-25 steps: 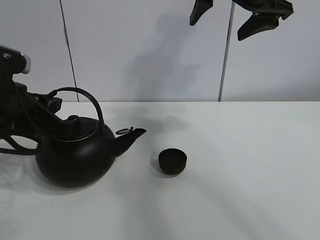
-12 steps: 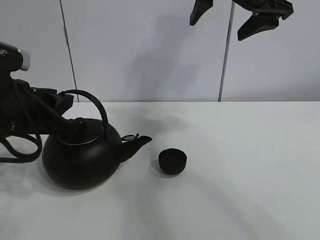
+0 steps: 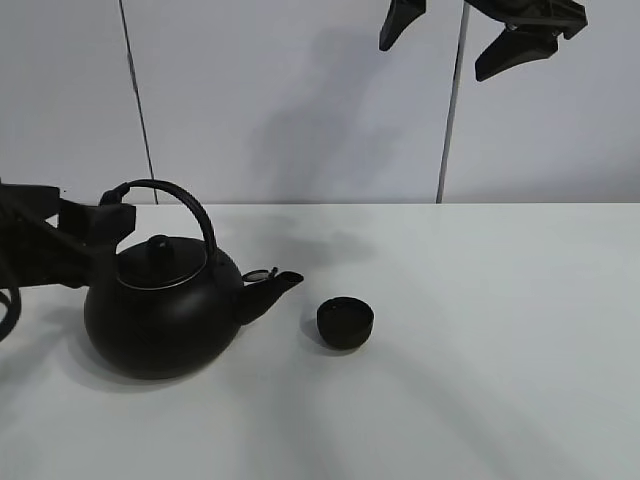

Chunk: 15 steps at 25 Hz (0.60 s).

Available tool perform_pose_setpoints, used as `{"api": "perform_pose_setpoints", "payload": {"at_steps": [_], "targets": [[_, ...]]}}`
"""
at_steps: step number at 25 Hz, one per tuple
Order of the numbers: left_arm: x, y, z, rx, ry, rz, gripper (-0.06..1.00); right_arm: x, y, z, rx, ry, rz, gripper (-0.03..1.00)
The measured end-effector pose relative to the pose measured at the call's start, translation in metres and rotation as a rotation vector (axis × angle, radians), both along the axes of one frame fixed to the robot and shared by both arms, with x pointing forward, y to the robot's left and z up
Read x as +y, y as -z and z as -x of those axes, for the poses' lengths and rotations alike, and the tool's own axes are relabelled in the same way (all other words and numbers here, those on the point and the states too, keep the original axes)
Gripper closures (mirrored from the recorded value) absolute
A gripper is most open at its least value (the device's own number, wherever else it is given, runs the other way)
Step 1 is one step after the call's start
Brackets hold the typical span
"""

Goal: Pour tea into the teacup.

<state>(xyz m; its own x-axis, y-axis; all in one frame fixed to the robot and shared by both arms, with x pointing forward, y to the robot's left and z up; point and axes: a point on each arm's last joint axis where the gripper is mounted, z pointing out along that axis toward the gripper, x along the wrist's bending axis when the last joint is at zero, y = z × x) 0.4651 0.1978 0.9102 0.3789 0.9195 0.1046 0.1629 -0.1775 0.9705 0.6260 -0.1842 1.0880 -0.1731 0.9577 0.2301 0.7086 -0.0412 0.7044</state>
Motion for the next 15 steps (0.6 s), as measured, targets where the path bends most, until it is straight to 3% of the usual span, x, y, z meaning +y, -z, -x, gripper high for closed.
{"api": "perform_pose_setpoints", "payload": {"at_steps": [3, 6, 8, 12, 15], "targets": [[0.004, -0.012, 0.011, -0.015, 0.002, 0.063, 0.35, 0.000, 0.000, 0.000, 0.000, 0.000, 0.000, 0.27], [0.005, -0.036, 0.018, -0.061, 0.025, 0.141, 0.32, 0.000, 0.000, 0.000, 0.000, 0.000, 0.000, 0.27], [0.004, -0.050, 0.019, -0.020, 0.031, 0.157, 0.31, 0.000, 0.000, 0.000, 0.000, 0.000, 0.000, 0.27], [-0.004, -0.085, 0.015, 0.175, 0.062, 0.097, 0.31, 0.000, 0.000, 0.000, 0.000, 0.000, 0.000, 0.27], [-0.009, -0.121, 0.011, 0.399, 0.024, 0.050, 0.31, 0.000, 0.000, 0.000, 0.000, 0.000, 0.000, 0.27]]}}
